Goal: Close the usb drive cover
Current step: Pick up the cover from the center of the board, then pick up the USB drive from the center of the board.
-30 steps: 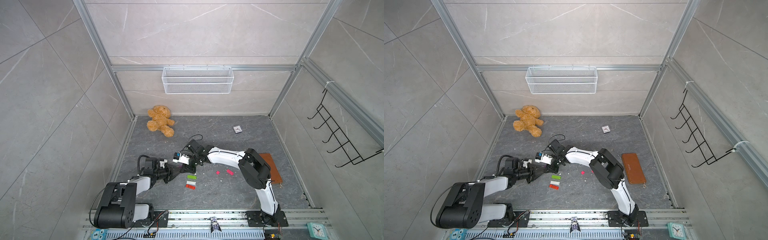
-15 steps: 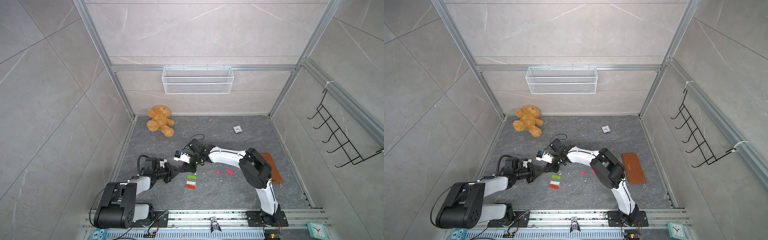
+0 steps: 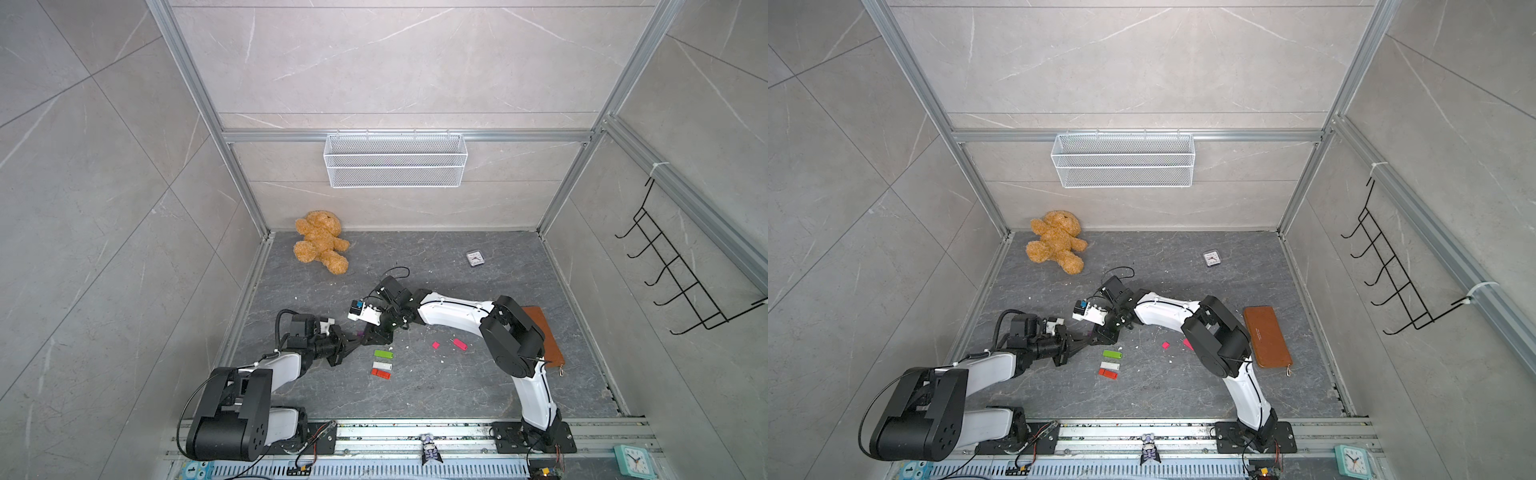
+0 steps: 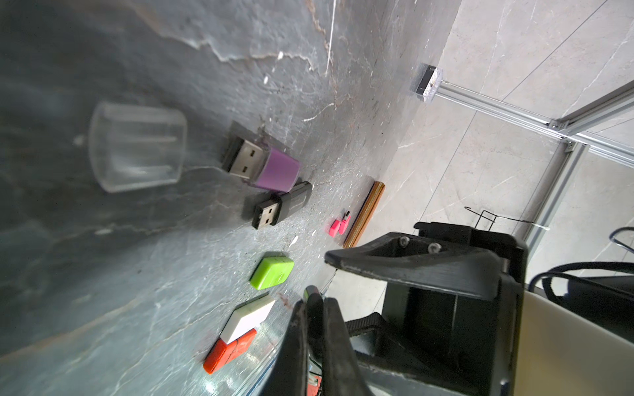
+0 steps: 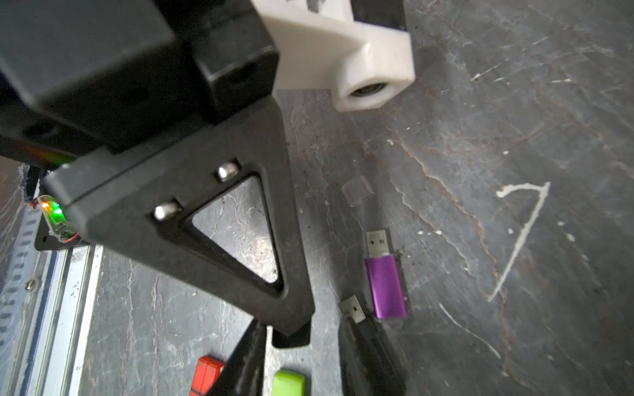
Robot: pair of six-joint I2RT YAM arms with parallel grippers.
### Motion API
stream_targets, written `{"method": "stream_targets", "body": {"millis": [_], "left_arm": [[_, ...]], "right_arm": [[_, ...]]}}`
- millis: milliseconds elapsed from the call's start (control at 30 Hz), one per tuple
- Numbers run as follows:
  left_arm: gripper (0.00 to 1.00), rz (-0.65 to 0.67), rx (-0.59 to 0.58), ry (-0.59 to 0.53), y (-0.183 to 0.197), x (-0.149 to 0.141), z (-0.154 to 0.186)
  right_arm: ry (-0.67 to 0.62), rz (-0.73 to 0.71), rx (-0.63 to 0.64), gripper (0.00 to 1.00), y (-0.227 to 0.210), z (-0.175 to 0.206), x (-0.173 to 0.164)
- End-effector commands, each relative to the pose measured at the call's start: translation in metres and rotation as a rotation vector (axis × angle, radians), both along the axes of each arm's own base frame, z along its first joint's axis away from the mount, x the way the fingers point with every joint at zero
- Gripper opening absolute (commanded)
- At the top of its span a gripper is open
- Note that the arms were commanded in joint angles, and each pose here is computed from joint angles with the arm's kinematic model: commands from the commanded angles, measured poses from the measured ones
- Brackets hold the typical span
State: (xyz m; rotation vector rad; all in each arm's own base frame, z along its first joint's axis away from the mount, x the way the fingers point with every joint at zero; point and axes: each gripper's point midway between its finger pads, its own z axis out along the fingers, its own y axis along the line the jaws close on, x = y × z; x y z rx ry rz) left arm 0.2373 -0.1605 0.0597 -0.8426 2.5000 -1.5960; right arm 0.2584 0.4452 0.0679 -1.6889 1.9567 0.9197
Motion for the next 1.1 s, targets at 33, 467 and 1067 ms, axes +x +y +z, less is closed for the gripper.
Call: {"method": "stream_targets", "body": {"millis": [33, 467, 1067], "left_arm": [[0.0, -0.028, 0.034, -0.02, 0.0, -0.001, 0.005], [0.0, -0.035, 0.063, -0.021, 0.002, 0.003, 0.006], [0.0, -0.026, 0.093, -0.048, 0.009, 0.001, 0.013]], "right_arm": [[-0.103, 0.048, -0.015, 0.42, -0.013, 0.02, 0.006], [-0.219, 0.188, -0.2, 0.47, -0.034, -0.008, 0.017], [-0.214, 0.268, -0.239, 0.5, -0.018, -0.04, 0.019]]}}
